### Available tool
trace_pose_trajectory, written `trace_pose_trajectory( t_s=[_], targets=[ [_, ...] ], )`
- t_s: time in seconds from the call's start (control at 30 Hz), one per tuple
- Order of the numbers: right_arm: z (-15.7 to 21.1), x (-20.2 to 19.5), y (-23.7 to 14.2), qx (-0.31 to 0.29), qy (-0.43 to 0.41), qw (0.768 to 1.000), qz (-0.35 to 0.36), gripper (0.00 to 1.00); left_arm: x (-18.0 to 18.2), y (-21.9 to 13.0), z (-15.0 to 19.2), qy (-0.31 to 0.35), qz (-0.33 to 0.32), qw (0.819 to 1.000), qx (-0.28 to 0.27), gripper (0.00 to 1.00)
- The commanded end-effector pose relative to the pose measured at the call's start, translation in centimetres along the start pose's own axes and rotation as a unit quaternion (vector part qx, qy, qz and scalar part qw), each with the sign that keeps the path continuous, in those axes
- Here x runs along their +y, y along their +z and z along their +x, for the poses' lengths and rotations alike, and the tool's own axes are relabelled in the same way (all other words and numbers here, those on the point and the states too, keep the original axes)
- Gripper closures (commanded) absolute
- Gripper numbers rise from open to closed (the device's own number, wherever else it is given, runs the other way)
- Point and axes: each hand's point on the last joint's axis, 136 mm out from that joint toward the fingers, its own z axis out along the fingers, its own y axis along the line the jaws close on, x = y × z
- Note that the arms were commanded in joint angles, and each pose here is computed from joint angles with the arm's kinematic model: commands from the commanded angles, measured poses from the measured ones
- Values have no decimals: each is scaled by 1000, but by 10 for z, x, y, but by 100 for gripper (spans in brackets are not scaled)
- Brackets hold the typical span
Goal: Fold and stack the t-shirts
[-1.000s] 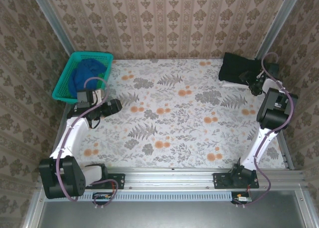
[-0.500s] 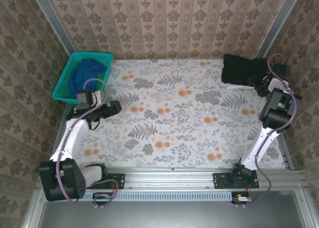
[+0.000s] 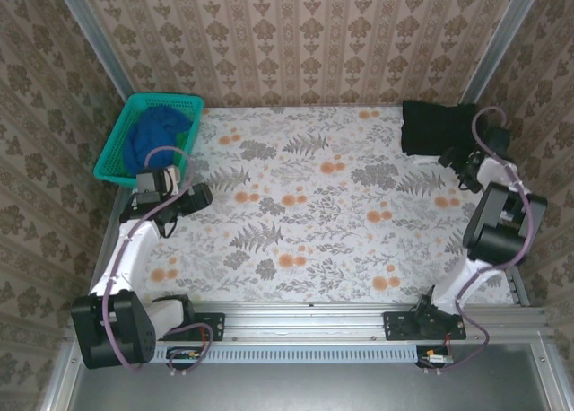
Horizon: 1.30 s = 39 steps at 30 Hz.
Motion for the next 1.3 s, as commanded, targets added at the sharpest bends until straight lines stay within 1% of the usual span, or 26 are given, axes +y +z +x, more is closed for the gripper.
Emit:
trace_pose_trajectory(
  t_s=[0.0, 0.03, 0.07, 0.13, 0.17, 0.23, 0.27, 0.33, 0.37, 0.4, 0.43, 0.47, 0.5, 0.53, 0.57, 0.6, 0.63, 0.67, 0.7, 0.73, 0.77, 0.8, 0.83, 0.9, 1.27],
  targets=[
    [27, 45, -41, -71, -96, 992, -36, 0, 29, -15, -25, 14, -82, 992, -98, 0],
    [41, 59, -55, -109, -122, 985, -46, 0, 39, -18, -27, 29, -107, 986, -125, 0],
    [56, 75, -67, -154, -156, 973, -67, 0, 45, -16, -26, 64, -120, 980, -148, 0],
    [86, 99, -82, -216, -221, 943, -119, 0, 42, -5, -18, 156, -106, 965, -183, 0],
    [97, 106, -86, -251, -232, 928, -148, 0, 43, 1, -13, 177, -104, 958, -200, 0],
    [115, 113, -89, -284, -253, 907, -178, 0, 51, 12, -9, 172, -110, 954, -220, 0],
    [119, 112, -84, -282, -257, 907, -178, 0, 48, 18, -7, 171, -101, 961, -195, 0],
    [114, 104, -62, -263, -252, 921, -135, 0, 44, 33, -11, 182, -90, 964, -169, 0],
    [110, 109, -56, -247, -256, 926, -128, 0, 44, 39, -16, 182, -91, 965, -166, 0],
    [106, 119, -51, -249, -282, 917, -133, 0, 44, 45, -23, 178, -93, 966, -166, 0],
    [97, 123, -48, -261, -300, 911, -113, 0, 42, 49, -31, 174, -89, 964, -179, 0],
    [96, 120, -36, -261, -298, 912, -104, 0, 39, 50, -38, 171, -80, 962, -198, 0],
    [96, 114, -23, -245, -284, 921, -104, 0, 34, 51, -43, 170, -64, 959, -218, 0],
    [98, 116, -22, -246, -287, 918, -116, 0, 28, 50, -50, 175, -44, 953, -243, 0],
    [102, 116, -28, -251, -292, 914, -123, 0, 25, 50, -54, 178, -33, 949, -257, 0],
    [104, 112, -30, -272, -285, 910, -127, 0, 24, 55, -53, 183, -23, 947, -261, 0],
    [103, 106, -31, -311, -271, 902, -128, 0, 25, 64, -50, 182, -12, 945, -272, 0],
    [105, 100, -32, -313, -267, 905, -112, 0, 23, 74, -42, 195, -1, 942, -275, 0],
    [101, 93, -28, -296, -254, 917, -82, 0, 15, 72, -46, 208, 21, 932, -295, 0],
    [95, 92, -25, -297, -252, 919, -57, 0, 21, 74, -42, 197, 12, 944, -266, 0],
    [98, 97, -28, -310, -262, 912, -54, 0, 25, 77, -44, 192, -17, 946, -261, 0],
    [100, 97, -27, -306, -264, 913, -53, 0, 23, 80, -47, 201, -25, 943, -264, 0],
    [100, 97, -28, -307, -264, 913, -55, 0, 23, 81, -46, 200, -28, 946, -255, 0],
    [100, 97, -28, -305, -264, 913, -55, 0, 23, 82, -48, 204, -35, 944, -259, 0],
    [100, 97, -26, -300, -263, 915, -61, 0, 22, 82, -47, 204, -35, 944, -255, 0]
  ],
)
